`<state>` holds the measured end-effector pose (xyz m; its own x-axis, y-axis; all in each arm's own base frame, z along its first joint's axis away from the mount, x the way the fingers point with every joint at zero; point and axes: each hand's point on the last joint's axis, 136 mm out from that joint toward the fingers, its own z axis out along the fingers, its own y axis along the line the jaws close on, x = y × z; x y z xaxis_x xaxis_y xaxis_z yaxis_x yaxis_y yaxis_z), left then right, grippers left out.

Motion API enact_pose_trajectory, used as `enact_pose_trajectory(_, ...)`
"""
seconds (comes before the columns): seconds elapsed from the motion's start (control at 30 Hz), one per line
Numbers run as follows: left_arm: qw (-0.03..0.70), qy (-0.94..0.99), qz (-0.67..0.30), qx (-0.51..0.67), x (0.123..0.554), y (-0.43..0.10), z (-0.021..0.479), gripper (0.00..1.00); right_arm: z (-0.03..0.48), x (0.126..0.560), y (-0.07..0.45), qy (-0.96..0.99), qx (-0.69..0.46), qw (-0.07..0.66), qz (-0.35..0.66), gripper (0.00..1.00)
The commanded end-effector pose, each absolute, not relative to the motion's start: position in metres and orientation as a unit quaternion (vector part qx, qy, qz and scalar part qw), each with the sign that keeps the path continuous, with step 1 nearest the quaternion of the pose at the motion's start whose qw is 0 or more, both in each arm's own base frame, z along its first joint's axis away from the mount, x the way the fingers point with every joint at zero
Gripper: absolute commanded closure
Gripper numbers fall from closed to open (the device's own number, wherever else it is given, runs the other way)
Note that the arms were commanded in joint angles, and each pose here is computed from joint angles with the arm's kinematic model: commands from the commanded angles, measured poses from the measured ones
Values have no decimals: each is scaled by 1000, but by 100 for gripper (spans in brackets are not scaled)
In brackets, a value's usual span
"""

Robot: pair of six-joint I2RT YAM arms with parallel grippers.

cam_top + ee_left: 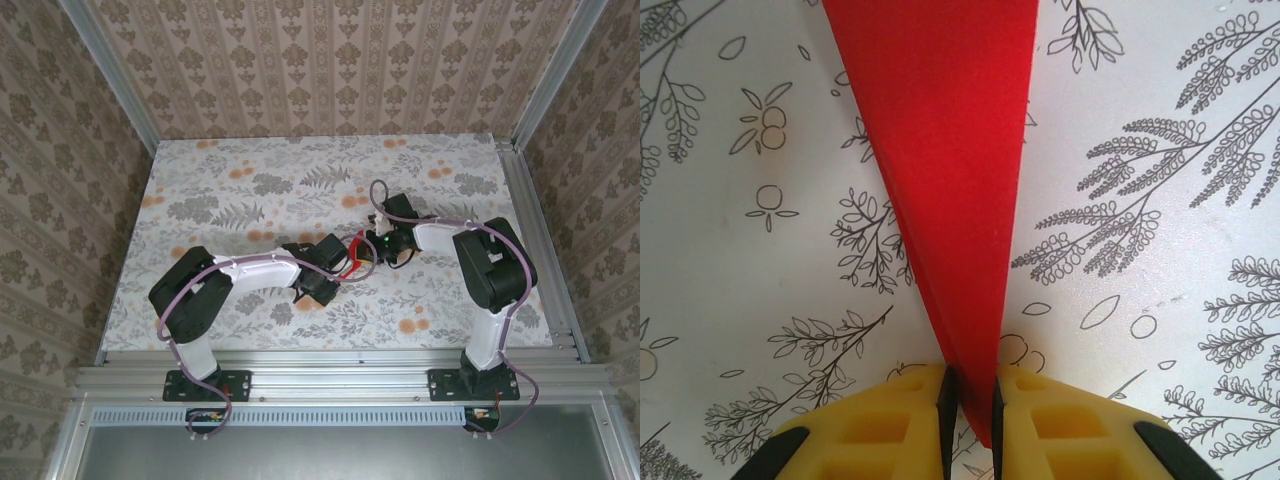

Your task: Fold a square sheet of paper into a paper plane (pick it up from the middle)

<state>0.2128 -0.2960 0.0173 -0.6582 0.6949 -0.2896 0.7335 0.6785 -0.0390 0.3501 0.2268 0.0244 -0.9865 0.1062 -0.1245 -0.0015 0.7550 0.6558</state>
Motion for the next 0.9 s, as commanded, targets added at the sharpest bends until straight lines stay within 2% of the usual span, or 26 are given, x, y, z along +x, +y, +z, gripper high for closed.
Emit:
enact_pose_trajectory(0.0, 82, 909, -56, 405, 200, -277, 3, 81, 14, 357, 224, 939, 25, 75, 334, 100)
enact_pose_trajectory(0.4, 82, 907, -60, 409, 199, -278, 4, 80, -6, 352, 216, 950, 26, 57, 305, 100)
enact_pose_trajectory(0.87, 132, 901, -113, 396, 208, -297, 57, 68, -35, 337, 202, 964, 31, 20, 262, 100)
